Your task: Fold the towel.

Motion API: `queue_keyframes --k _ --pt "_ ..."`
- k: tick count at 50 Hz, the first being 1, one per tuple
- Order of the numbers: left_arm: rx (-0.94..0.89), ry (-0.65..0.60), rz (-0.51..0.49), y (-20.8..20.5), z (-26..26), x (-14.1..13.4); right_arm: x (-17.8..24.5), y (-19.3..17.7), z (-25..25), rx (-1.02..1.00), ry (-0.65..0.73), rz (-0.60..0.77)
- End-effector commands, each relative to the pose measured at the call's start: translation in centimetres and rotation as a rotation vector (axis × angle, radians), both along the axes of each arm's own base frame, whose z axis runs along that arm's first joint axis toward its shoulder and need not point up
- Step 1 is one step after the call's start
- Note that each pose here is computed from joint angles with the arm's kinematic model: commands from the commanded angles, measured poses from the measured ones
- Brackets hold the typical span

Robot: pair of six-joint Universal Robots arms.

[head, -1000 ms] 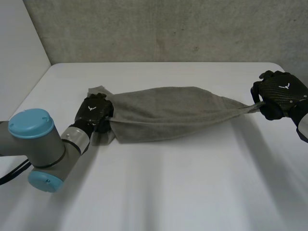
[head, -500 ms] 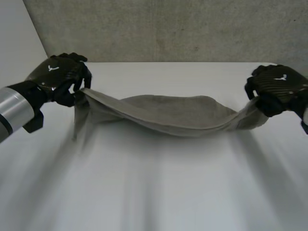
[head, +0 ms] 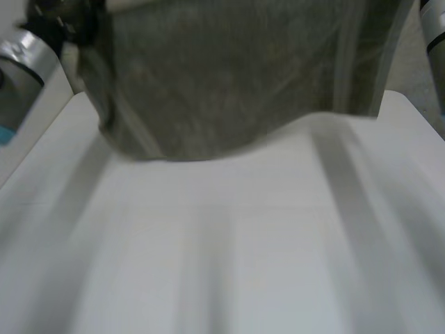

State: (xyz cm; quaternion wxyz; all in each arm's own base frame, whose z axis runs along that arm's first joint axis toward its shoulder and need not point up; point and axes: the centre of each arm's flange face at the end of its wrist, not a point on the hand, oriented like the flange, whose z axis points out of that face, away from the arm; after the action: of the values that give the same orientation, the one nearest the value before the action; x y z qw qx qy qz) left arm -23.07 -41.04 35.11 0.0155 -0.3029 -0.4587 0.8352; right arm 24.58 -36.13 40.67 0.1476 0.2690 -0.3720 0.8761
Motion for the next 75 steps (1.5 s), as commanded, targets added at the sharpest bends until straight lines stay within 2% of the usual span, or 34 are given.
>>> queue_keyframes --k 1,2,6,10,12,15,17,22,32,38,47,57,62,75 --pt "-0.083 0.033 -0.045 2.9 2.3 0.5 -0.3 2.0 -2.7 0.142 0.052 0.087" --pt "-0.082 0.033 -0.045 2.9 2.3 0.5 -0.5 2.3 -4.2 0.192 0.075 0.100" --pt "0.066 -0.025 -0.090 3.7 -3.2 0.1 -1.4 2.6 -7.6 0.302 0.107 0.106" --pt "0.172 -0.076 -0.087 4.5 -7.3 0.5 -3.3 3.0 -12.9 0.470 0.141 0.095" --pt "0.272 -0.153 -0.071 5.9 -11.7 1.4 -3.9 3.3 -14.4 0.519 0.149 0.098" --pt "0.315 -0.202 -0.070 6.8 -13.9 1.7 -4.9 3.9 -17.0 0.606 0.161 0.108" --pt "0.374 -0.294 -0.096 9.0 -17.2 1.8 -5.4 4.1 -18.0 0.641 0.162 0.114" --pt "0.449 -0.371 -0.106 10.9 -20.6 2.0 -6.6 4.9 -19.9 0.718 0.160 0.130" --pt "0.474 -0.366 -0.071 9.8 -22.0 2.3 -6.7 6.4 -20.6 0.829 0.144 0.154" --pt "0.524 -0.367 -0.010 8.4 -25.0 2.4 -6.6 6.6 -20.7 0.833 0.145 0.157" --pt "0.545 -0.358 0.003 8.1 -25.7 2.5 -6.5 6.8 -20.9 0.841 0.145 0.155" --pt "0.608 -0.212 -0.029 8.5 -24.3 1.8 -7.0 6.3 -20.0 0.838 0.105 0.137" --pt "0.617 -0.159 -0.057 9.0 -23.2 1.1 -8.9 5.8 -18.7 0.838 0.049 0.088" --pt "0.682 -0.093 -0.135 10.8 -23.2 -1.1 -9.8 5.5 -18.3 0.852 0.002 0.068"
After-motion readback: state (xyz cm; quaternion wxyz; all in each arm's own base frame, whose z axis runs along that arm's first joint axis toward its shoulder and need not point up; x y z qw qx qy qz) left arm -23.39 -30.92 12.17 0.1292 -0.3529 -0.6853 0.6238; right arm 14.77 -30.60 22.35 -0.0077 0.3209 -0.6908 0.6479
